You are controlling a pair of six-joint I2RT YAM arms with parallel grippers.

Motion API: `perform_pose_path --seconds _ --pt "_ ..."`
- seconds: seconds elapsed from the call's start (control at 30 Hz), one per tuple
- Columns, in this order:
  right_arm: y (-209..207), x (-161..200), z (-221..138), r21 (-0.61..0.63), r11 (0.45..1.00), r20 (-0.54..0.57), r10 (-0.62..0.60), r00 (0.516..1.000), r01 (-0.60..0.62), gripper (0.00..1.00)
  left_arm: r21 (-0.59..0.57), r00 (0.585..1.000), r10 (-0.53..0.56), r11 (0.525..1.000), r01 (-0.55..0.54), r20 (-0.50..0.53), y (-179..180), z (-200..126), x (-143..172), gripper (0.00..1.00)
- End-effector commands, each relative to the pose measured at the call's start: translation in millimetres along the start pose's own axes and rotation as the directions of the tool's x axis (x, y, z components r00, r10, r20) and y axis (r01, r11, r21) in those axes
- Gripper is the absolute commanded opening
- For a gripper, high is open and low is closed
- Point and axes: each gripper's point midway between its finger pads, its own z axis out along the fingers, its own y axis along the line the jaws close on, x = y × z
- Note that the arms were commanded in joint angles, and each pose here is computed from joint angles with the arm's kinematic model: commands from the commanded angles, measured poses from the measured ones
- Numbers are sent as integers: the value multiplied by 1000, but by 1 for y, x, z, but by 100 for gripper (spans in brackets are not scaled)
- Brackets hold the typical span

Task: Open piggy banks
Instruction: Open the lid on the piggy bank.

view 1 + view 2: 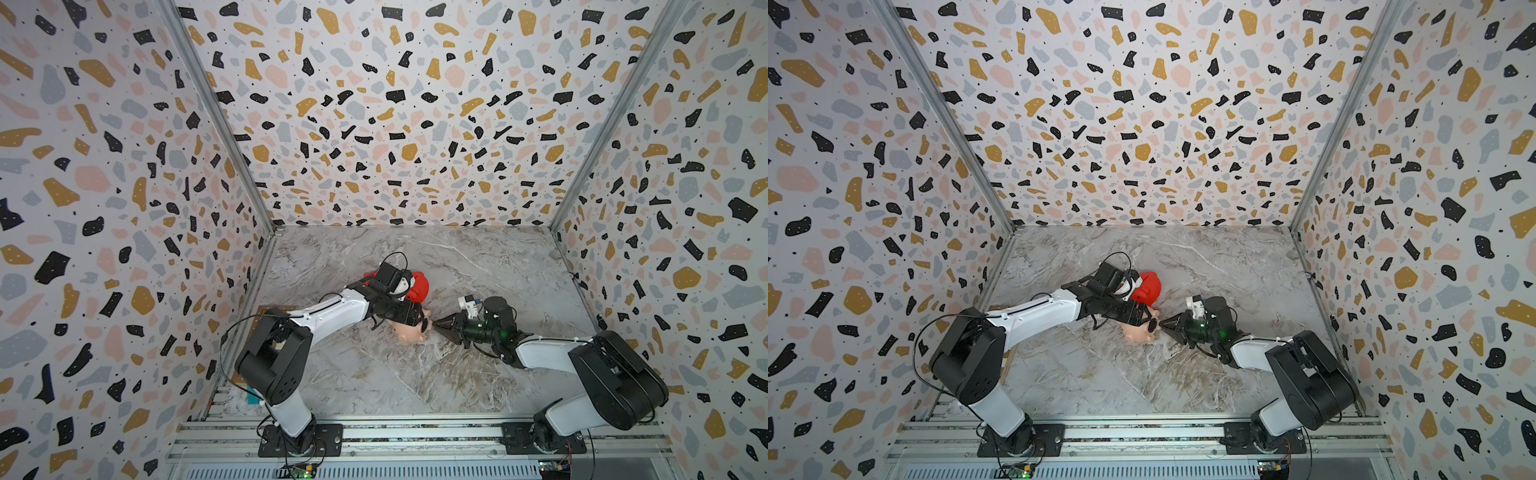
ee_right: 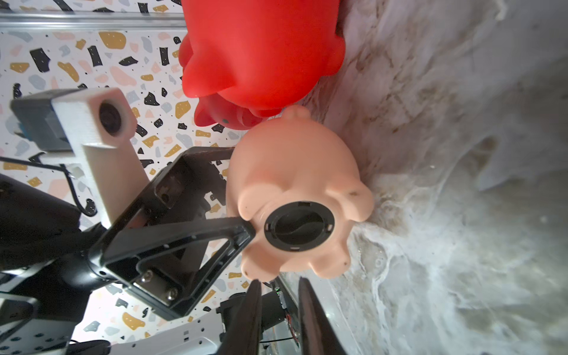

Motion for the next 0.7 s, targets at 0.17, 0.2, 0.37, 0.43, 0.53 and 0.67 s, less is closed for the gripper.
perform_pose_path --seconds 0.17,0.2,0.37,0.43,0.53,0.67 --pt "6 1 -5 -42 985 31 166 986 -165 21 -66 987 -50 997 41 -155 17 9 51 87" --pt "4 2 -4 -34 984 34 176 984 -175 21 -63 987 -50 997 41 -153 17 9 51 88" --pt "8 2 6 -52 981 2 189 982 -188 21 -61 987 -50 997 42 -154 16 10 51 88" --pt "9 0 9 -54 980 9 193 981 -192 21 -60 987 -52 997 43 -151 16 8 51 88" --pt "12 -2 14 -52 981 13 188 982 -187 21 -59 988 -51 997 43 -146 16 8 50 88" --pt "14 -9 18 -66 977 32 206 978 -203 22 -54 988 -50 998 43 -146 14 8 49 87"
